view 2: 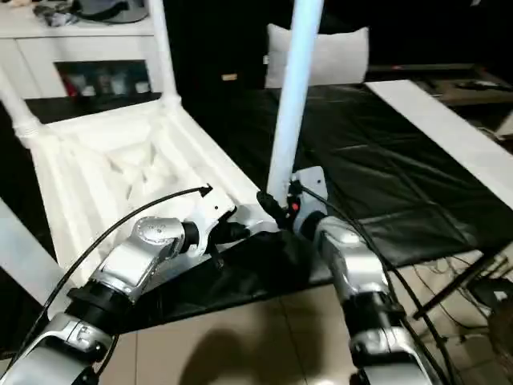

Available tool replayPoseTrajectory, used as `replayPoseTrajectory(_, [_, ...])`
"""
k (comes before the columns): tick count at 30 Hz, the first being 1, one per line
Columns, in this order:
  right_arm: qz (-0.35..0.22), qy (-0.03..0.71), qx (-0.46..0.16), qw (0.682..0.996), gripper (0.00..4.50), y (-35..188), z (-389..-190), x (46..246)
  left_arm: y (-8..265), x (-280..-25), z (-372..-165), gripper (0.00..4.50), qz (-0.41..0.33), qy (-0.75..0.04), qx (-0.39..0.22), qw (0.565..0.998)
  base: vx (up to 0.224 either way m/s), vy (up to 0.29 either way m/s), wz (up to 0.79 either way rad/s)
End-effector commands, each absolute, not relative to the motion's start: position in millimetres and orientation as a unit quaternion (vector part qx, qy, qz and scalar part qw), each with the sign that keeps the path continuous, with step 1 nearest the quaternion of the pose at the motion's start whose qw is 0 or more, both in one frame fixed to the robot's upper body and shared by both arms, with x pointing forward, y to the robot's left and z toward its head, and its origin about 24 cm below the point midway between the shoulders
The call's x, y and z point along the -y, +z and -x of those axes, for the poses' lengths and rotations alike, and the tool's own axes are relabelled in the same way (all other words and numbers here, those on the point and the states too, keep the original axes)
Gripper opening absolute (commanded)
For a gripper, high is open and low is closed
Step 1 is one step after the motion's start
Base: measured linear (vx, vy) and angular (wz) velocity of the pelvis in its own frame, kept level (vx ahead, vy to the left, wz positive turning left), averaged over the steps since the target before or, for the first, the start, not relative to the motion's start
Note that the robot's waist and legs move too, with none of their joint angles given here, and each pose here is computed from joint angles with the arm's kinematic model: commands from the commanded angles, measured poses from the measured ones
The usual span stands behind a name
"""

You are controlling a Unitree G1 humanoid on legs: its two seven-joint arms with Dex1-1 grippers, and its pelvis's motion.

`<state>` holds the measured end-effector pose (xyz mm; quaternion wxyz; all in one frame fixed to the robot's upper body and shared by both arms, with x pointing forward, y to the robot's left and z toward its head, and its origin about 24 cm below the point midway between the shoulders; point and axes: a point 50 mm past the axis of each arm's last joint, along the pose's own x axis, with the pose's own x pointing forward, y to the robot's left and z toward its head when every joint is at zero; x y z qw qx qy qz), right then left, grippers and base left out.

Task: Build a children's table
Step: Rotate leg to tighten

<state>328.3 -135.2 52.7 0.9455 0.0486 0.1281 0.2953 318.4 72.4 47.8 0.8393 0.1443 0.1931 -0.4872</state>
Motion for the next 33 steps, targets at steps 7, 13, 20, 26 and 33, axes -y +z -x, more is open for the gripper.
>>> replayPoseTrajectory(7, [0.011,0.418,-0.11,0.902,3.92,69,-314.3,157.0,57,-79,-310,0.0,-0.183,-0.59,-0.135,0.775,0.0,0.0,0.0])
replayPoseTrajectory(13, [0.055,0.509,-0.126,0.849,4.09,75,-301.8,180.0,54,-94,-302,0.0,-0.219,-0.653,-0.153,0.708,0.0,0.0,0.0])
replayPoseTrajectory(20, [0.047,0.594,-0.145,0.79,3.33,77,-288.7,183.4,54,-106,-294,0.0,-0.253,-0.702,-0.164,0.645,0.0,0.0,0.0])
replayPoseTrajectory(26, [0.029,0.647,-0.173,0.742,2.84,72,-279.4,178.0,54,-109,-291,0.0,-0.264,-0.725,-0.163,0.615,0.0,0.0,0.0])
replayPoseTrajectory(33, [0.02,0.663,-0.186,0.725,2.15,69,-275.7,174.3,53,-109,-289,0.0,-0.263,-0.731,-0.162,0.608,0.0,0.0,0.0])
